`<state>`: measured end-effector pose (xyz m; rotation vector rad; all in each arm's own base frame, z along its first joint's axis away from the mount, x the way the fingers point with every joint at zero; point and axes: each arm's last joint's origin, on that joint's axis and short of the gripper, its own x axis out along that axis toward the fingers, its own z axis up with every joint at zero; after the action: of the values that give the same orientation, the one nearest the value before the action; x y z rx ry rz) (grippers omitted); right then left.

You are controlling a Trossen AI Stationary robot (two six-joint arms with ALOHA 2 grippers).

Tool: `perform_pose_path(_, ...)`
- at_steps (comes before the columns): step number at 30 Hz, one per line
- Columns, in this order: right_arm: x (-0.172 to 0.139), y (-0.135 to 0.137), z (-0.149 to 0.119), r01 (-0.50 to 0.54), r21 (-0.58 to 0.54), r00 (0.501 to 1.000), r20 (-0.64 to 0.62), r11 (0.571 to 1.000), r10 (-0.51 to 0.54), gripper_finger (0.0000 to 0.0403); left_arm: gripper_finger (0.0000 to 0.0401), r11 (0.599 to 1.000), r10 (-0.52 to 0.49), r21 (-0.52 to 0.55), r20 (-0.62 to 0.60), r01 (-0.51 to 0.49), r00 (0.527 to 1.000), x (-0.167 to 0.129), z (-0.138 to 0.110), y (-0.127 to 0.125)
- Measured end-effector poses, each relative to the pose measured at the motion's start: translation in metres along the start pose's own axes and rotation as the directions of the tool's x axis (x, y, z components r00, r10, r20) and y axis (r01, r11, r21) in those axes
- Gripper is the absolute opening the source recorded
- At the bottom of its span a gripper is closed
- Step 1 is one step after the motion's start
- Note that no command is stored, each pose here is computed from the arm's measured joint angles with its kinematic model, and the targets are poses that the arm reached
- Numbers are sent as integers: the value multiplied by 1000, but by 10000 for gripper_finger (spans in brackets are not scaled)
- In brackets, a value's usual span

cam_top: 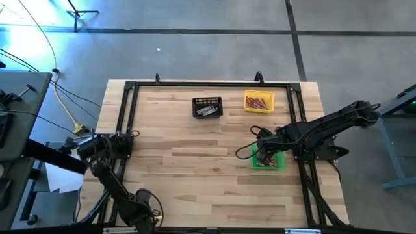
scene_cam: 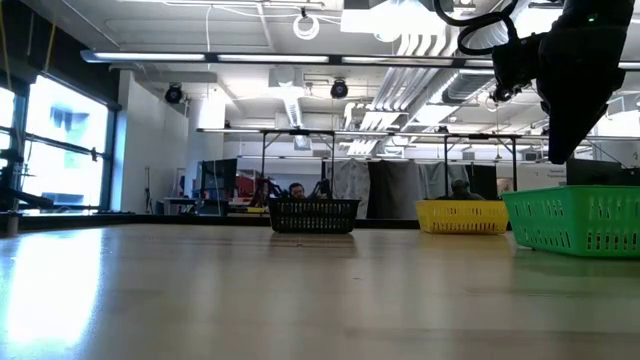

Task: Sort crayons
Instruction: Put the gray crayon into the black basket

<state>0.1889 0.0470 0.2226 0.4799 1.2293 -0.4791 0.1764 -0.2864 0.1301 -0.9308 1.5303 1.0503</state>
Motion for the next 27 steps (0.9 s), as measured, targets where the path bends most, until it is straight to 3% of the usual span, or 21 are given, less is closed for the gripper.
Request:
perform_pose_path(21,0,0,0,0,0,1000,0,1000,0,106,81,999,-5,44,181,-3,984,-4,30,-9)
perform_pose_path(27,0,0,0,-1,0,1000,1,1000,1,106,81,997,-74,33,231,68,970,-25,28,-6)
